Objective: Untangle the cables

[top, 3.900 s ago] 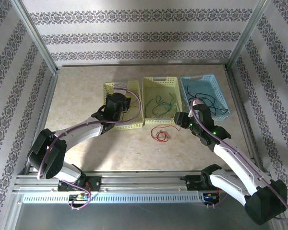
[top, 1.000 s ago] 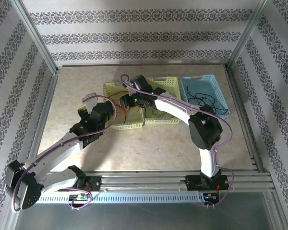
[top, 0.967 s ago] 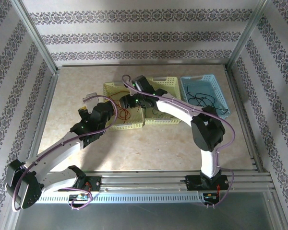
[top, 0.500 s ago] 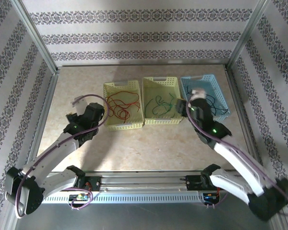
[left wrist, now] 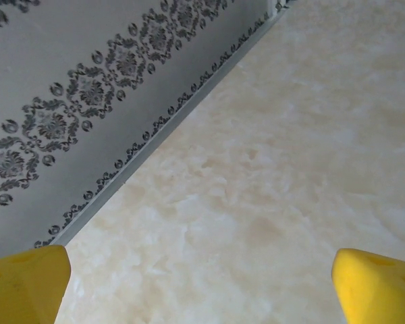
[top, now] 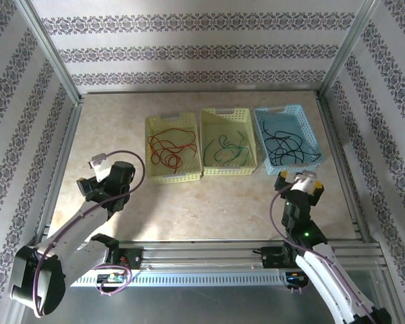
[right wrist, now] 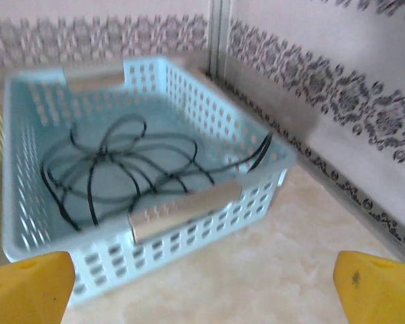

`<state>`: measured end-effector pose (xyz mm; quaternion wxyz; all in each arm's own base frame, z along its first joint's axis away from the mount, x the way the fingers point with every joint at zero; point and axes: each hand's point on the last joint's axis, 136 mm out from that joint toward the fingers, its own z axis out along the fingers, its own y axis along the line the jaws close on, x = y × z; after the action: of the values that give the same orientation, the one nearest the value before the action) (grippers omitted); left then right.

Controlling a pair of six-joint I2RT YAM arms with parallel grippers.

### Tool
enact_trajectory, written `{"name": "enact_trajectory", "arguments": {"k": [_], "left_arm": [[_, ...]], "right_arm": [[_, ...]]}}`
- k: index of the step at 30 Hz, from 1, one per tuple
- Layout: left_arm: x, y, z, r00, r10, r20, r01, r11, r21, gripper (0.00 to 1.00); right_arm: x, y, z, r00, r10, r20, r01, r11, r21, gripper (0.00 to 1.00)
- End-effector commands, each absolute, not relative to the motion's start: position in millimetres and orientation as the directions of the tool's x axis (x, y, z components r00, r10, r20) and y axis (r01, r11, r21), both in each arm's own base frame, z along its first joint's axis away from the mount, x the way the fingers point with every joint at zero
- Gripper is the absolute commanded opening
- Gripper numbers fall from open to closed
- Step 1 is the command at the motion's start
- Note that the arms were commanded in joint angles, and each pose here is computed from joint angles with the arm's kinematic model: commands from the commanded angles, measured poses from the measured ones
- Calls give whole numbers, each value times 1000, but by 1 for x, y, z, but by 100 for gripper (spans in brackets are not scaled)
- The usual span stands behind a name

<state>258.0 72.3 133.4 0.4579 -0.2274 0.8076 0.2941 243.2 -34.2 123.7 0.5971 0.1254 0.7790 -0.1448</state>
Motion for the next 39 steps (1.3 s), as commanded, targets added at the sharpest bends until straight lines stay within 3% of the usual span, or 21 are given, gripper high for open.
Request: {"name": "enact_trajectory", "arguments": {"k": [1, 6, 11, 13, 16, 18, 22, 24, 26, 27, 29, 30, 32, 34, 39], "left_arm": [[277, 72, 141, -395, -41, -918, -639, 730, 243, 99], [295, 69, 128, -408, -31, -912, -621, 742, 253, 99], [336, 49, 118, -433, 4, -901, -488, 839, 238, 99], [348, 44, 116, -426, 2, -905, -451, 867, 214, 99], [359, 45, 117, -384, -24, -923, -443, 882, 161, 99], [364, 48, 118, -356, -33, -934, -443, 886, 138, 99], [378, 45, 121, -327, -1, -945, -408, 902, 140, 99], [381, 43, 112, -341, 9, -940, -387, 910, 149, 99], [389, 41, 117, -267, 24, -963, -353, 928, 121, 99], [388, 35, 107, -340, 5, -940, -314, 942, 119, 99], [391, 24, 105, -279, 39, -959, -228, 968, 106, 99], [387, 13, 90, -318, 43, -947, -156, 983, 97, 99], [393, 20, 100, -252, 41, -967, -196, 976, 92, 99], [392, 21, 89, -335, 18, -942, -195, 977, 88, 99], [394, 22, 93, -293, 28, -956, -198, 976, 89, 99]], "right_arm": [[263, -25, 147, -184, -64, -981, 333, 935, -124, 98], [301, -7, 146, -200, -126, -972, 275, 945, -179, 98], [346, 31, 144, -116, -165, -980, 81, 981, -175, 98], [359, 37, 129, -149, -179, -972, -8, 984, -180, 98], [365, -12, 117, -117, 31, -993, 120, 993, 16, 98], [371, -17, 113, -141, 108, -984, 73, 992, 99, 98], [386, 8, 110, -217, 72, -973, -86, 992, 93, 98], [386, 9, 110, -219, 73, -973, -88, 992, 95, 98], [386, 8, 110, -215, 73, -974, -83, 992, 93, 98], [386, 7, 109, -218, 75, -973, -78, 992, 94, 98], [388, 4, 110, -222, 82, -972, -59, 993, 98, 98], [389, 0, 109, -227, 90, -970, -36, 994, 100, 98], [392, -6, 107, -246, 101, -964, 2, 995, 103, 98], [392, -6, 107, -248, 97, -964, 6, 995, 99, 98], [392, -3, 107, -248, 91, -965, -11, 995, 97, 98]]}}
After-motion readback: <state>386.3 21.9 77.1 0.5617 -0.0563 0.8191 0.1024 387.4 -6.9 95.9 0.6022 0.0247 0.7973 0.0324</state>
